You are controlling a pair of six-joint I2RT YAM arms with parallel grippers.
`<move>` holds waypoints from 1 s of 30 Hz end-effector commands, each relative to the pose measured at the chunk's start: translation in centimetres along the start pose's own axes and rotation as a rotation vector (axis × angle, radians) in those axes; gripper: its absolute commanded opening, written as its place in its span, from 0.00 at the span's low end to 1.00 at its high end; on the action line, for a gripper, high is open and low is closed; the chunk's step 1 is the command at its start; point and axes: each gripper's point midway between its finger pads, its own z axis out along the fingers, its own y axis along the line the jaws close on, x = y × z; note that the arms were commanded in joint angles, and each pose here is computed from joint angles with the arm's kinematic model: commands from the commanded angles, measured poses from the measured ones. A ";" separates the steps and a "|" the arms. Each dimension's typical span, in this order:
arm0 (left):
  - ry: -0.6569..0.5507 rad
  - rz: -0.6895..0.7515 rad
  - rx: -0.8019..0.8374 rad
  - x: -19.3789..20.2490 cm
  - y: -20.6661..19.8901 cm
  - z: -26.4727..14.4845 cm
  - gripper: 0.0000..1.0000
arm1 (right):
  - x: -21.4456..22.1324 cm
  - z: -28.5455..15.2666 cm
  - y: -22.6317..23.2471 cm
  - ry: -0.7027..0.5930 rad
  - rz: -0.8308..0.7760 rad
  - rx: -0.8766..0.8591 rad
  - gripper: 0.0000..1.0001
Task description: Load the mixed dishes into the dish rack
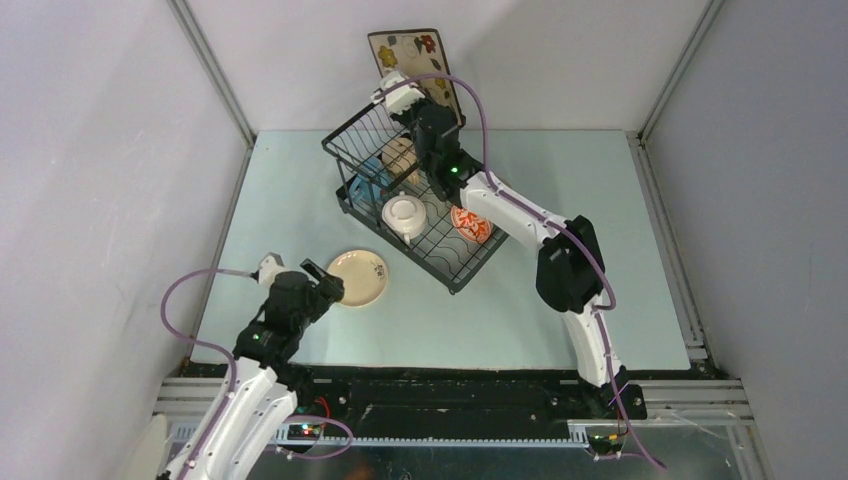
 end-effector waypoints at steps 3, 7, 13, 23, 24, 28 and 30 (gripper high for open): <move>-0.015 -0.064 0.007 -0.3 -0.8 1.1 0.91 | 0.3 0.8 0.9 -0.033 0.037 -0.038 0.00; -0.005 -0.072 -0.008 0.1 -0.3 1.6 0.91 | 1.2 0.9 2.0 -0.021 0.078 -0.087 0.00; 0.004 -0.090 -0.021 0.6 0.4 2.0 0.91 | 2.0 1.0 2.8 -0.005 0.092 -0.120 0.01; 0.021 -0.099 -0.044 1.1 1.0 2.7 0.91 | -1.4 0.0 0.6 -0.042 0.107 -0.085 0.66; 0.022 -0.100 -0.045 1.1 1.0 2.8 0.91 | -1.8 -0.2 0.3 -0.046 0.107 -0.080 0.66; 0.016 -0.112 -0.053 1.2 1.3 2.9 0.90 | -4.2 -1.7 -1.2 -0.064 0.121 -0.049 0.67; 0.019 -0.119 -0.052 1.3 1.3 3.1 0.89 | -5.1 -2.6 -1.5 -0.071 0.120 -0.038 0.68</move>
